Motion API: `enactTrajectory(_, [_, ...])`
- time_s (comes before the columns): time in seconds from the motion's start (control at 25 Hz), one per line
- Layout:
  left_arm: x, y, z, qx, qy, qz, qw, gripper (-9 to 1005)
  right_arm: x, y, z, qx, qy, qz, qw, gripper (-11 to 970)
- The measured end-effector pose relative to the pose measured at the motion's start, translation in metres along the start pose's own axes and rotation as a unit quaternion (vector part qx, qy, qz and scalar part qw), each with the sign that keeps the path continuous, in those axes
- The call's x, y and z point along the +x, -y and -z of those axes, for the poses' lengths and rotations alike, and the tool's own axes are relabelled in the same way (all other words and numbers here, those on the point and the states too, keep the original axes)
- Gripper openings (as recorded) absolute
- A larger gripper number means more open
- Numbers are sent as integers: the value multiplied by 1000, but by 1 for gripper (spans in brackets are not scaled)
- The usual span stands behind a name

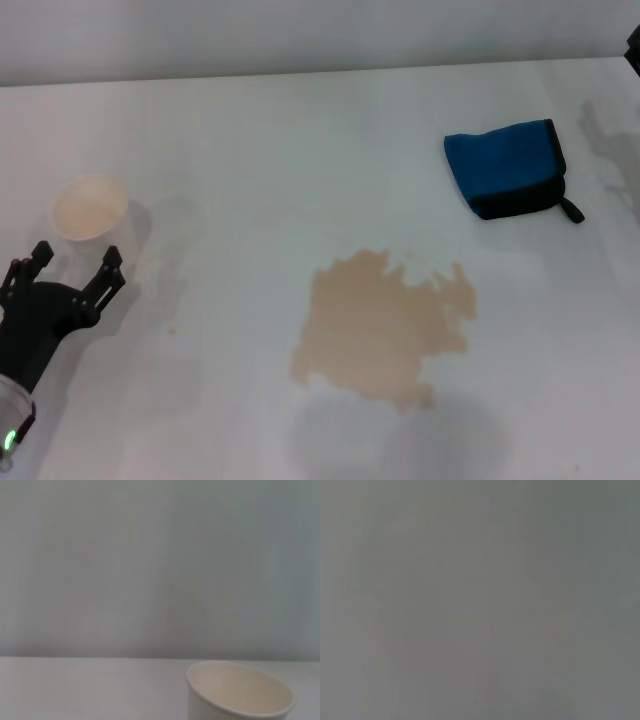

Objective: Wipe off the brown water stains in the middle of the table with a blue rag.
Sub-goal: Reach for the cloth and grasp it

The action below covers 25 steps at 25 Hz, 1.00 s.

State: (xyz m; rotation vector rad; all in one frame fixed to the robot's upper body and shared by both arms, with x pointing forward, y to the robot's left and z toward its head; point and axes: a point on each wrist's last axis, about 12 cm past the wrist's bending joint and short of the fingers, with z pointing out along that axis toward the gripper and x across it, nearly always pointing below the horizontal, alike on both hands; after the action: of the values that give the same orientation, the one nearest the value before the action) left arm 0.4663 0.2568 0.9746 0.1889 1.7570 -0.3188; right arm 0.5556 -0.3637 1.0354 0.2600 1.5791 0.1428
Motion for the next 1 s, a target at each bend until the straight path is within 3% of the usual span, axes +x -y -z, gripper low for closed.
enactTrajectory(0.52, [1, -5, 31, -26, 55, 110, 992, 893, -2, -1, 1, -12, 10, -21, 1000, 836])
enactTrajectory(0.72, [1, -10, 36, -49, 65, 123, 989, 893, -14, -8, -9, -96, -26, -44, 994, 836])
enactTrajectory(1.0, [2, -15, 39, -65, 71, 147, 984, 893, -45, -33, -38, -214, -101, 18, 971, 835])
